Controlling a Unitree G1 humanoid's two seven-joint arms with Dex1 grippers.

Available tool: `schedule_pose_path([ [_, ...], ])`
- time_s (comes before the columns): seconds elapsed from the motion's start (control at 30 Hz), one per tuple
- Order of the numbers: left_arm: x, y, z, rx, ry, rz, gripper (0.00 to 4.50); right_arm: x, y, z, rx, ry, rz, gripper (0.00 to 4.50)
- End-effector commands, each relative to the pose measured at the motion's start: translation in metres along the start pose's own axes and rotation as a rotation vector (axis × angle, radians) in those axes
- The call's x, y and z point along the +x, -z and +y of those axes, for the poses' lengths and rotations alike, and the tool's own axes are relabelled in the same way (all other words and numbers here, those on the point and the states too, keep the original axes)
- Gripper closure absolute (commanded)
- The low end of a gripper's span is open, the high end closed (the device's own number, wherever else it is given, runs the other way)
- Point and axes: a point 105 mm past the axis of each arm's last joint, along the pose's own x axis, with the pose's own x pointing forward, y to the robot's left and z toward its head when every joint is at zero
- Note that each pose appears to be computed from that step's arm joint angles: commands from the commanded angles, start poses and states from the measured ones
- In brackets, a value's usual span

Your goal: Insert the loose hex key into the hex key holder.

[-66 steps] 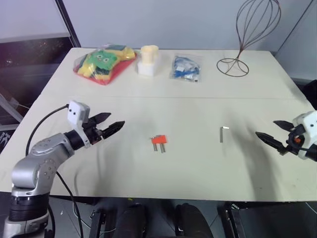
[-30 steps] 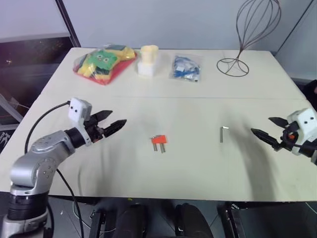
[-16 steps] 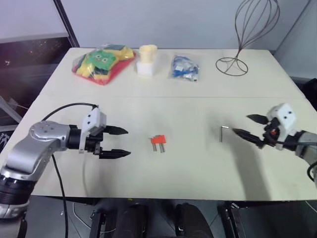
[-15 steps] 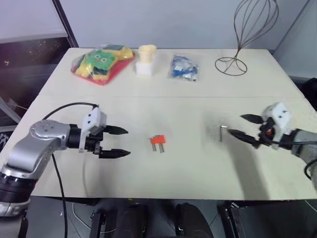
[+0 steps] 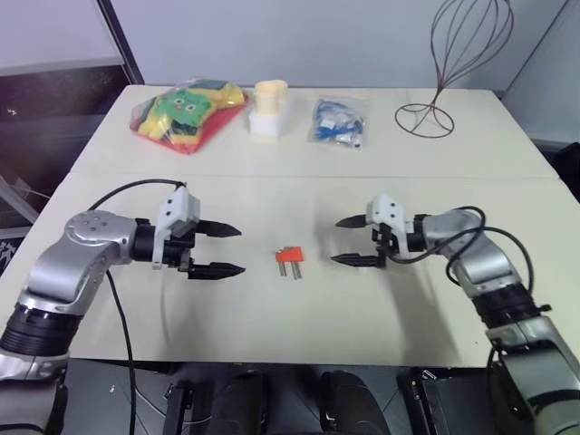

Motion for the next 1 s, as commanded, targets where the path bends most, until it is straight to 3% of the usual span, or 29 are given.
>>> schedule_pose_path([
  [0.03, -0.003, -0.010, -0.009, 0.031, -0.021, -0.026, 0.47, 0.013, -0.005, -0.002, -0.053, -0.055, -0.003, 0.35],
  [0.5, -0.006, -0.001, -0.021, -0.018, -0.110, -0.044, 0.47, 0.056, -0.010, -0.002, -0.106, -0.174, -0.016, 0.35],
  [0.9, -0.004, 0.000, -0.020, -0.027, -0.164, -0.060, 0.47, 0.074, -0.003, 0.011, -0.142, -0.259, 0.008, 0.35],
  [1.0, -0.006, 0.000, -0.016, -0.021, -0.187, -0.064, 0.43, 0.074, -0.002, 0.012, -0.138, -0.254, 0.001, 1.67],
])
